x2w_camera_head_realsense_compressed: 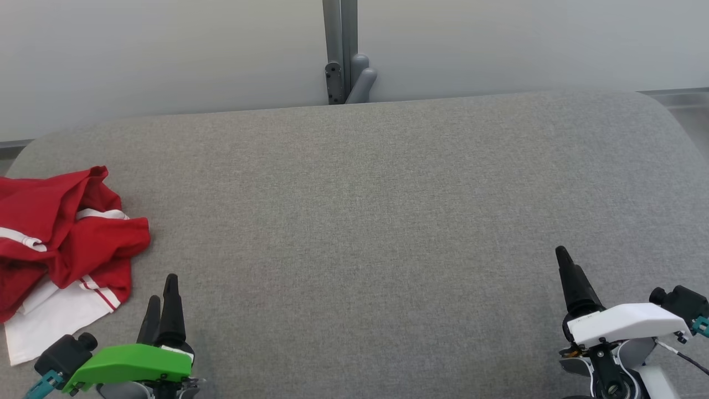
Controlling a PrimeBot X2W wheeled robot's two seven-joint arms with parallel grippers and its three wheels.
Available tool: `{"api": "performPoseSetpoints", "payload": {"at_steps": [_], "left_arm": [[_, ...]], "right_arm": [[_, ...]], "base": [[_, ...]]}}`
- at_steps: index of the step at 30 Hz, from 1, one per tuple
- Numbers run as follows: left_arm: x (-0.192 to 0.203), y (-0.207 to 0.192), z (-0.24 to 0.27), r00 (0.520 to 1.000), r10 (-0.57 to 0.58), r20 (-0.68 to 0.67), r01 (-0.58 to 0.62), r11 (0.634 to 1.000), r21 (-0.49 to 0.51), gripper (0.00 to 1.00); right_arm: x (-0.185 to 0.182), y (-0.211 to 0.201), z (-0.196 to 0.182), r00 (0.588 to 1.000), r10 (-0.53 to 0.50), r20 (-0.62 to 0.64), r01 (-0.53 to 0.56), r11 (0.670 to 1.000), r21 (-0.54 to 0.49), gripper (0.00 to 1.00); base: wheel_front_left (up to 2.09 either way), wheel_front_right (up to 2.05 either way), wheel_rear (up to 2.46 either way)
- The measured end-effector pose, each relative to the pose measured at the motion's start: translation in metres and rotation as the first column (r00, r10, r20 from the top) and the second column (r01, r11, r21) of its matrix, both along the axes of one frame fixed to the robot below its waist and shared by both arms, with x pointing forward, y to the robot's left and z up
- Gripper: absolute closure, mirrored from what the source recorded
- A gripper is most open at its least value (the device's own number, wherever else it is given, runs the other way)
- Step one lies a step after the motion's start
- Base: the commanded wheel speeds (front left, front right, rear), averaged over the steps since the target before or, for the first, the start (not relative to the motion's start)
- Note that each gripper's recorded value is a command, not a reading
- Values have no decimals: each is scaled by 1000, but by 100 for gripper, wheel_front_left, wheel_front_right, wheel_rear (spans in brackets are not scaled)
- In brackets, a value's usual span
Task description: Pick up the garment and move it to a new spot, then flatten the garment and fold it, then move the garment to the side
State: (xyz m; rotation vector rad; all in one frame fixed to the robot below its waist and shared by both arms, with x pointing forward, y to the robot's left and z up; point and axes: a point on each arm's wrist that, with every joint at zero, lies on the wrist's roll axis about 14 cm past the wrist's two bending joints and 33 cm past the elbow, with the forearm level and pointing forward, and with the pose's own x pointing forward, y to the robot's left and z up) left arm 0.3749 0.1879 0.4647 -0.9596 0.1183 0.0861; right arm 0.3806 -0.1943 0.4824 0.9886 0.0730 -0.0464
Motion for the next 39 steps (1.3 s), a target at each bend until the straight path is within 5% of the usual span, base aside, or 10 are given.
{"api": "performPoseSetpoints", "payload": {"at_steps": [18,39], "left_arm": [[-3,-2,-15,998,-26,-53,41,958,283,0],[-1,-3,-8,997,-63,-35,72,833,549,0]], "right_arm": [[-3,3,-8,999,35,-14,-37,957,-286,0],[3,8,2,997,73,27,-49,859,-510,0]], "base": [[0,0,0],[0,0,0]]}}
